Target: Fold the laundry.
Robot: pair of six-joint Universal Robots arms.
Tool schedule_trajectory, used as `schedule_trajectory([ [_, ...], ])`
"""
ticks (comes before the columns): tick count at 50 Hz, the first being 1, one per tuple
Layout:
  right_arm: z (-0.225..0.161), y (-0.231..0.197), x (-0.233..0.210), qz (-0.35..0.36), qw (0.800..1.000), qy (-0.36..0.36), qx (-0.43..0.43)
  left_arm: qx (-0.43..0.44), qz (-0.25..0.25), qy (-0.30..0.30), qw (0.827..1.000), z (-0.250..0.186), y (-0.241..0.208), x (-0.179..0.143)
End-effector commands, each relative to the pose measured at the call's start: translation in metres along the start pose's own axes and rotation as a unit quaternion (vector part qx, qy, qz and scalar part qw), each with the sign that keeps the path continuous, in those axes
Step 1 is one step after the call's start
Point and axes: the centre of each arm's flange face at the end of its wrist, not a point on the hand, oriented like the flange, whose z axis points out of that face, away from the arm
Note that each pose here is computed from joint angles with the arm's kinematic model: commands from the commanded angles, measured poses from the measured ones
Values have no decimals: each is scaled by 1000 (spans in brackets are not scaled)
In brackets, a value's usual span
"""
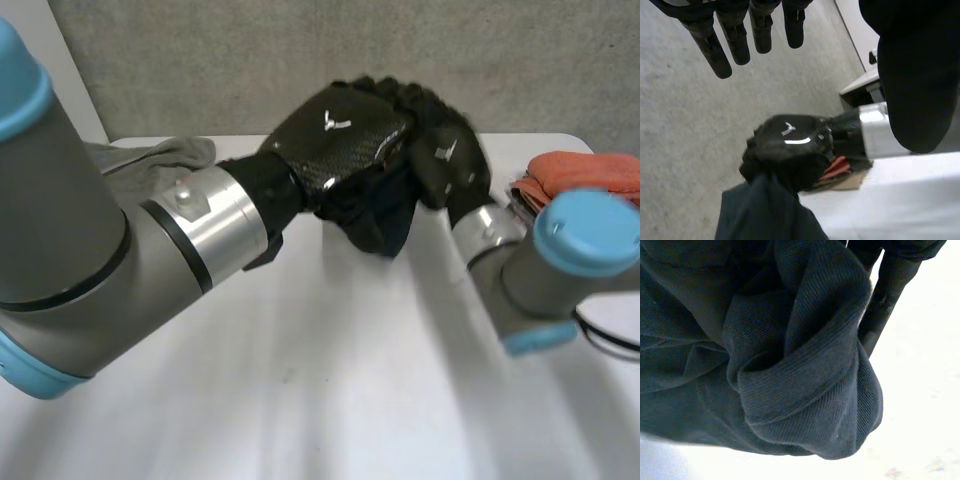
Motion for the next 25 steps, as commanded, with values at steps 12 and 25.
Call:
schedule_trajectory([
  [12,47,22,261,12,987,163,10,66,-18,-7,998,0,-31,-5],
  [25,-10,211,301,82,981,117,-134,29,-38,-2,999,10,0,-4],
])
